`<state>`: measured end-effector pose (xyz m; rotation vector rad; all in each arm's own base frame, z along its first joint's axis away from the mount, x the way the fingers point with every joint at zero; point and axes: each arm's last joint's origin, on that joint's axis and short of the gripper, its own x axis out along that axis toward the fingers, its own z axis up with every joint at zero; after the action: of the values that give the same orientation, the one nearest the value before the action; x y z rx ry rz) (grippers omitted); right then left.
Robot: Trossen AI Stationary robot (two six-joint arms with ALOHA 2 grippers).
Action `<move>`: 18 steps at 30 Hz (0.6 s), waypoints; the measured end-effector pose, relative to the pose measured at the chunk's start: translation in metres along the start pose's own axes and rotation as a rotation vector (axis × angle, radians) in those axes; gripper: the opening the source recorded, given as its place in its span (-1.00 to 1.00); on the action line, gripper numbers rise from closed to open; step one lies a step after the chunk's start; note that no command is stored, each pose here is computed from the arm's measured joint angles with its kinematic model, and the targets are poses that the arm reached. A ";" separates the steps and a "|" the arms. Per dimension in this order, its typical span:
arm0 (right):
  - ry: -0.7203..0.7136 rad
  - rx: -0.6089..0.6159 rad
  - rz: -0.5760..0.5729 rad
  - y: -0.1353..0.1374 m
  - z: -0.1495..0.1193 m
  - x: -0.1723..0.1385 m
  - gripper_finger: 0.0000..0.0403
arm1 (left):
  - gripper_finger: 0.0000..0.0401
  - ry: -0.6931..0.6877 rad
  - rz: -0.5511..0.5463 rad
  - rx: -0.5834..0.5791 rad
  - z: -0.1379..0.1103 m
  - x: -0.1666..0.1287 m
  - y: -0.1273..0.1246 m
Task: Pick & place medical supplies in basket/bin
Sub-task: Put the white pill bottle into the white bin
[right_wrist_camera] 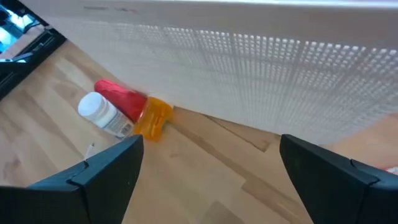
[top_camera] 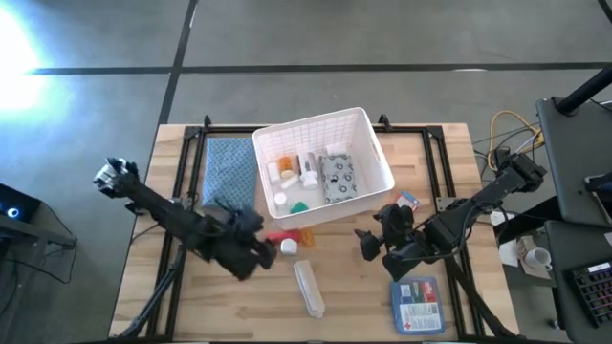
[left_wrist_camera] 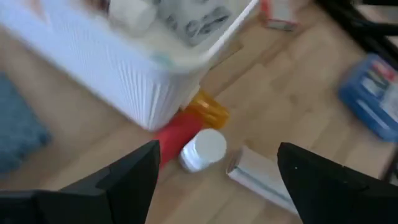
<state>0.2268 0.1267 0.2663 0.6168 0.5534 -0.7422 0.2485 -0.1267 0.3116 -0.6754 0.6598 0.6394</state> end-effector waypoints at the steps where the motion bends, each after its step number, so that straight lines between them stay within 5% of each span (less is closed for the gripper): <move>1: 0.010 0.001 0.000 0.000 0.000 0.000 0.81 | 0.48 0.001 0.020 -0.037 -0.007 0.010 -0.002; 10: 0.086 0.015 0.012 0.000 -0.003 0.000 0.81 | 0.20 0.058 0.194 -0.020 -0.046 0.085 -0.041; 18: 0.108 0.034 0.037 0.003 -0.007 -0.004 0.81 | 0.13 0.066 0.258 0.004 -0.047 0.104 -0.065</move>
<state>0.2249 0.1346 0.2645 0.6997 0.6286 -0.6877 0.3437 -0.1690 0.2313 -0.6141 0.8171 0.8559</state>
